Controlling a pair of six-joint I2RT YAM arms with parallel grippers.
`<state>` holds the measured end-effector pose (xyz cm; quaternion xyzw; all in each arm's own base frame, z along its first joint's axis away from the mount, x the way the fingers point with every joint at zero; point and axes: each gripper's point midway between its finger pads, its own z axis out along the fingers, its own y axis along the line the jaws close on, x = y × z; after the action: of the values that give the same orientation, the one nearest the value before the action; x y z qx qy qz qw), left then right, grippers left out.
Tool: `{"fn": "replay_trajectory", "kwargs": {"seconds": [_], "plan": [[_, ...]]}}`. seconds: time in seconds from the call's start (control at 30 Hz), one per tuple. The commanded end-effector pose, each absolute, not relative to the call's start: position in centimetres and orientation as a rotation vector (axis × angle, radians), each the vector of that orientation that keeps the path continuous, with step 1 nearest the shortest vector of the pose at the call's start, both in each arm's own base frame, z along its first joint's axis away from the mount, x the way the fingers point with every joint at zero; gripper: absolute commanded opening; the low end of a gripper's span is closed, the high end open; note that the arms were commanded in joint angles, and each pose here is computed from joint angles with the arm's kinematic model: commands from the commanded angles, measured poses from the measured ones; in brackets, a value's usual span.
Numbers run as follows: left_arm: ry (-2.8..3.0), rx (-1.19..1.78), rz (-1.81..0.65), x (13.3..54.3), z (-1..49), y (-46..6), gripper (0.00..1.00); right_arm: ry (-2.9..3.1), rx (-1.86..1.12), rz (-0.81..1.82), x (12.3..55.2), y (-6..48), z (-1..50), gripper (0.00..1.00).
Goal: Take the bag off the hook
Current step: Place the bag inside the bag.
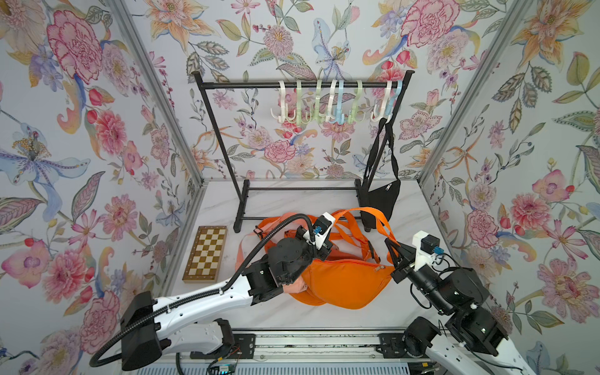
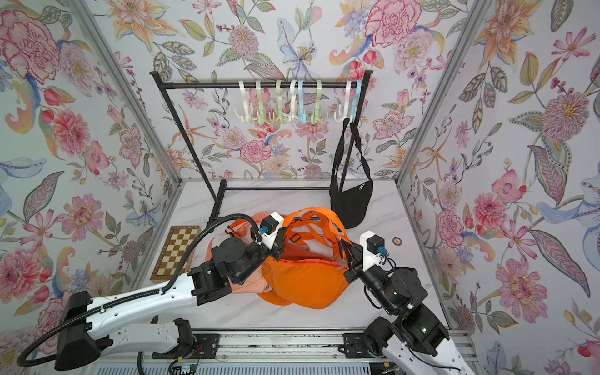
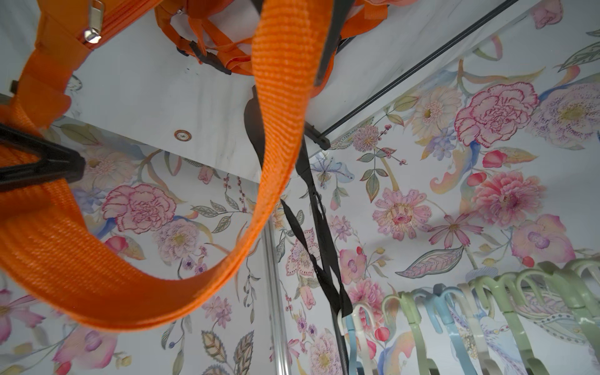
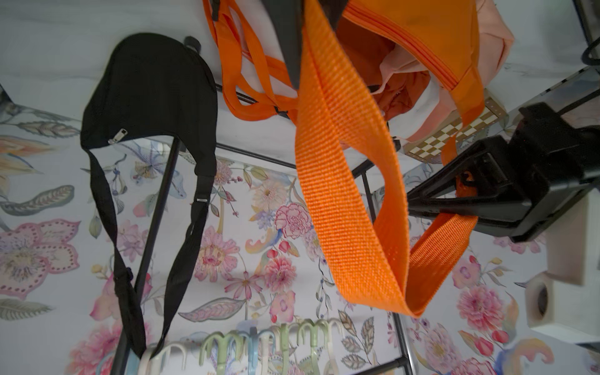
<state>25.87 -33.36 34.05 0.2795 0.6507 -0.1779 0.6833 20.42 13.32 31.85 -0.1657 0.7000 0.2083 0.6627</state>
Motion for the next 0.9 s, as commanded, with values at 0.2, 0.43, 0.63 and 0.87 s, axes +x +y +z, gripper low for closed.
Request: {"fn": "replay_trajectory", "kwargs": {"seconds": [0.2,0.43,0.63,0.87], "plan": [[1.583,0.517,-0.392,32.6,29.4,-32.8,0.0,1.725,-0.111,0.362,28.2,12.6,27.4,0.01],[1.666,0.499,-0.353,36.6,25.3,-32.0,0.0,1.808,-0.087,0.36,32.7,13.4,22.7,0.0],[1.724,0.507,-0.333,38.6,21.6,-31.8,0.26,1.853,-0.134,0.356,35.0,14.3,20.4,0.22],[1.753,0.445,-0.253,39.6,20.3,-29.6,0.63,1.905,-0.138,0.335,36.5,14.0,18.5,0.64]]}}
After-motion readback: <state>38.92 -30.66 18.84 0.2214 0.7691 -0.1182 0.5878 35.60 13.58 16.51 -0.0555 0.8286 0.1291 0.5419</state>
